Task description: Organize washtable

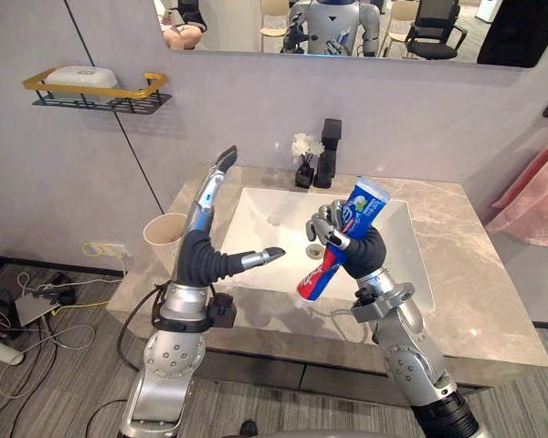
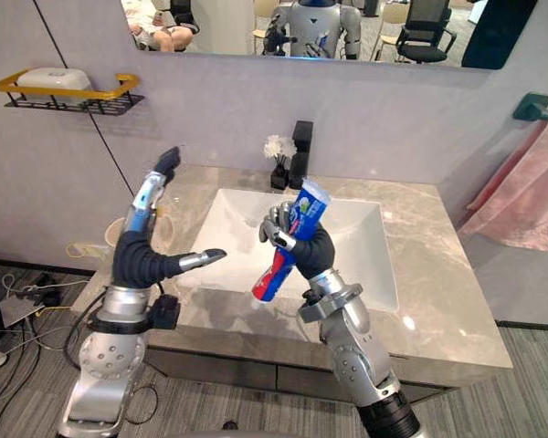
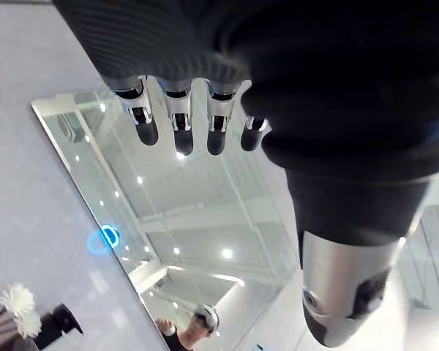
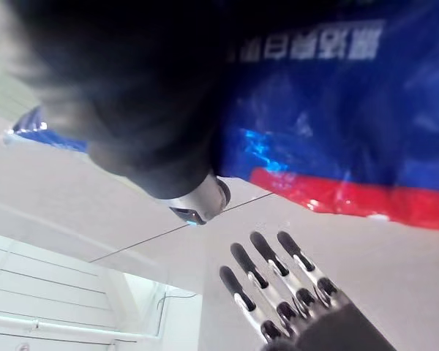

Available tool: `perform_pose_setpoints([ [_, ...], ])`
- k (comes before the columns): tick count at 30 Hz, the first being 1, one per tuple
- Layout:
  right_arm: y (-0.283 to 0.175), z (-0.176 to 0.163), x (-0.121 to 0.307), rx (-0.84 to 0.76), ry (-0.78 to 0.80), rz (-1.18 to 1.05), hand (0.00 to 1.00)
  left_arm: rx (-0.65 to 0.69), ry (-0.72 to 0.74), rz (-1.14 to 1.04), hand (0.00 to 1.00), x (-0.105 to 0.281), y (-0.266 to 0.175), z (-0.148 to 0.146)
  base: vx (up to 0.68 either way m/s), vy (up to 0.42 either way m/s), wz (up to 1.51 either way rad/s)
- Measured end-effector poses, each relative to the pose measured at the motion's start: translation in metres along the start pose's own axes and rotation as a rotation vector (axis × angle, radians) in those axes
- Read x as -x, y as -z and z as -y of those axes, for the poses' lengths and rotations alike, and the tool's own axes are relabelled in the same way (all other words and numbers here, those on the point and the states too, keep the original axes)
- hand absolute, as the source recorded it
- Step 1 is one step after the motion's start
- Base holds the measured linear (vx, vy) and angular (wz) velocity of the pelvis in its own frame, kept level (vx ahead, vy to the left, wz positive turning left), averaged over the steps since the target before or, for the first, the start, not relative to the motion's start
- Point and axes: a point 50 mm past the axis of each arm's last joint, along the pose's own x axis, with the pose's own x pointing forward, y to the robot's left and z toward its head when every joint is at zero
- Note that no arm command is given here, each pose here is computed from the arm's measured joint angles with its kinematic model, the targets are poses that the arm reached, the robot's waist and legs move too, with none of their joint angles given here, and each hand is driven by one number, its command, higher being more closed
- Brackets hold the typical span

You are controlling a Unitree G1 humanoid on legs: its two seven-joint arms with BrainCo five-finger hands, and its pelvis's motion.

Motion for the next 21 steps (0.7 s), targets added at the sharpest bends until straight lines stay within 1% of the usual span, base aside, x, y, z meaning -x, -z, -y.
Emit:
perform_pose_setpoints([
  [1, 0.001, 0.002, 0.003, 0.007, 0.015, -0.004, 1.0, -0.021, -0.058, -0.016, 0.0, 0.003, 0.002, -0.01, -0.03, -0.022, 0.05],
  [4, 0.001, 0.004, 0.008, 0.012, 0.038, -0.008, 1.0, -0.048, -0.158, -0.062, 0.0, 0.009, 0.007, -0.027, -0.03, -0.018, 0.06],
  [6, -0.002, 0.01, 0.016, 0.015, 0.089, 0.01, 1.0, -0.1, -0.289, -0.125, 0.0, 0.021, 0.014, -0.052, -0.03, -0.023, 0.08],
  [7, -0.003, 0.012, 0.018, 0.016, 0.103, 0.015, 1.0, -0.115, -0.321, -0.144, 0.0, 0.025, 0.016, -0.058, -0.01, -0.024, 0.03],
  [9, -0.005, 0.019, 0.027, 0.041, 0.159, 0.017, 1.0, -0.156, -0.45, -0.26, 0.0, 0.045, 0.032, -0.081, 0.0, 0.0, 0.0],
  [11, -0.006, 0.022, 0.031, 0.057, 0.18, 0.012, 1.0, -0.159, -0.522, -0.341, 0.0, 0.058, 0.045, -0.092, 0.0, -0.026, 0.03],
  [12, -0.005, 0.022, 0.031, 0.063, 0.181, 0.009, 1.0, -0.172, -0.57, -0.414, 0.0, 0.072, 0.055, -0.1, 0.01, -0.031, 0.02],
  [15, -0.005, 0.022, 0.033, 0.068, 0.196, 0.011, 1.0, -0.148, -0.683, -0.609, 0.0, 0.111, 0.084, -0.114, 0.0, 0.0, 0.0],
  [16, -0.006, 0.024, 0.036, 0.075, 0.214, 0.014, 1.0, -0.106, -0.739, -0.685, 0.0, 0.127, 0.095, -0.117, 0.0, 0.0, 0.0],
  [19, -0.007, 0.028, 0.041, 0.076, 0.25, 0.022, 1.0, -0.041, -0.841, -0.833, 0.0, 0.161, 0.111, -0.118, -0.02, -0.018, 0.04],
  [21, -0.007, 0.028, 0.042, 0.076, 0.253, 0.019, 1.0, 0.003, -0.876, -0.995, 0.0, 0.195, 0.125, -0.111, -0.02, -0.006, 0.01],
])
